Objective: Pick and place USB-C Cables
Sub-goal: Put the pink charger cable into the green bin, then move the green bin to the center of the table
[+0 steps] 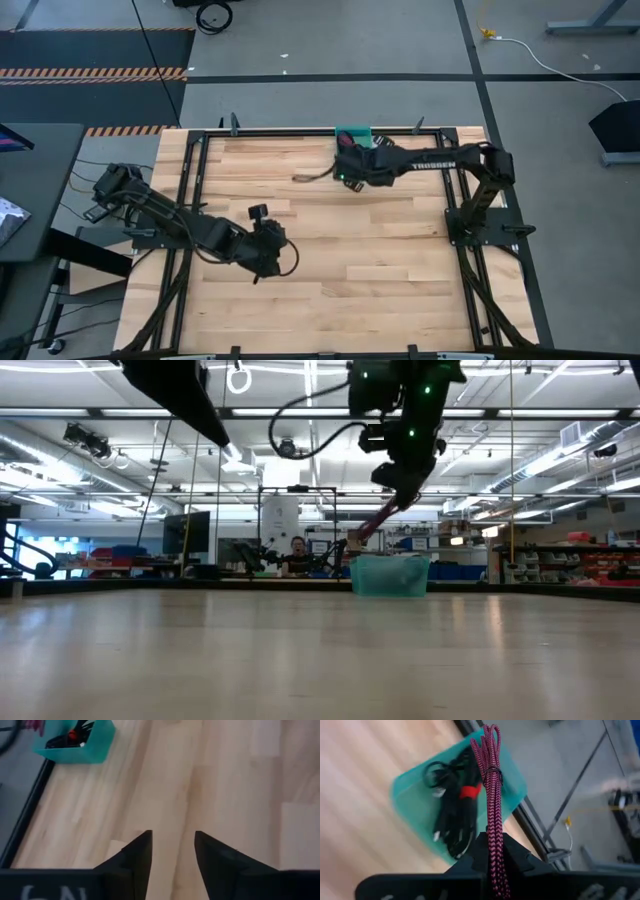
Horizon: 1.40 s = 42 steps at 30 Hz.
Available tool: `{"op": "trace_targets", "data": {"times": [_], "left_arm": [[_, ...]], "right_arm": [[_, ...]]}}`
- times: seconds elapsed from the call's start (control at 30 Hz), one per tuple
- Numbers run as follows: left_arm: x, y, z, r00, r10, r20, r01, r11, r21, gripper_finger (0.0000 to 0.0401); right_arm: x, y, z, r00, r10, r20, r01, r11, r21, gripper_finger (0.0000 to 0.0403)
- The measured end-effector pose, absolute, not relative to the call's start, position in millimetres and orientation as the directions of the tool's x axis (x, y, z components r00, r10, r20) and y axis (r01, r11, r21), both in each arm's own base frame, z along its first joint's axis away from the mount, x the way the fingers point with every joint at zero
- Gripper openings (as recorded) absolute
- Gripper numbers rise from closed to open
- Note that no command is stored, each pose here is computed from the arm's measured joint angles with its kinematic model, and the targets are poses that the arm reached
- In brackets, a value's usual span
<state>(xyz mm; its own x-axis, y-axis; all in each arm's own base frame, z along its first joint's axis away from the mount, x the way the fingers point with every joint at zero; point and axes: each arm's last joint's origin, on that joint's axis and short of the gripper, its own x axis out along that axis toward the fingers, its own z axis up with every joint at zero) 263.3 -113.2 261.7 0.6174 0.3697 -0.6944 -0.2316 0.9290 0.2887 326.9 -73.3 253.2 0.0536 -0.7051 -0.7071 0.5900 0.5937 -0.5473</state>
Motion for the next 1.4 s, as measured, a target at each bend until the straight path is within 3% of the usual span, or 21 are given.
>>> {"op": "trace_targets", "data": {"times": [0.2, 0.53, 0.7, 1.03, 1.23, 1.4], "left_arm": [[259, -128, 263, 0.654, 0.331, -0.68, -0.242, 0.943, 0.227, 0.0142], [255, -141, 265, 0.694, 0.31, -0.65, -0.221, 0.951, 0.217, 0.0141], [255, -141, 265, 0.694, 0.311, -0.649, -0.223, 0.951, 0.217, 0.0141], [255, -140, 265, 0.695, 0.325, -0.642, -0.235, 0.946, 0.225, 0.0141], [256, -140, 263, 0.688, 0.354, -0.634, -0.25, 0.935, 0.251, 0.0141], [257, -140, 262, 0.687, 0.355, -0.633, -0.25, 0.935, 0.253, 0.0141]], "right_arm": [[323, -108, 233, 0.056, -0.706, -0.706, 0.668, 0.552, -0.499, 0.0028], [306, -141, 185, 0.173, -0.558, -0.812, 0.727, 0.628, -0.276, 0.0036], [305, -144, 173, 0.281, -0.493, -0.823, 0.714, 0.68, -0.164, 0.0086], [307, -145, 192, 0.293, -0.548, -0.783, 0.717, 0.668, -0.198, 0.0199], [307, -138, 220, 0.37, -0.559, -0.742, 0.716, 0.681, -0.156, 0.0218], [313, -135, 225, 0.461, -0.52, -0.719, 0.731, 0.682, -0.025, 0.0214]]}}
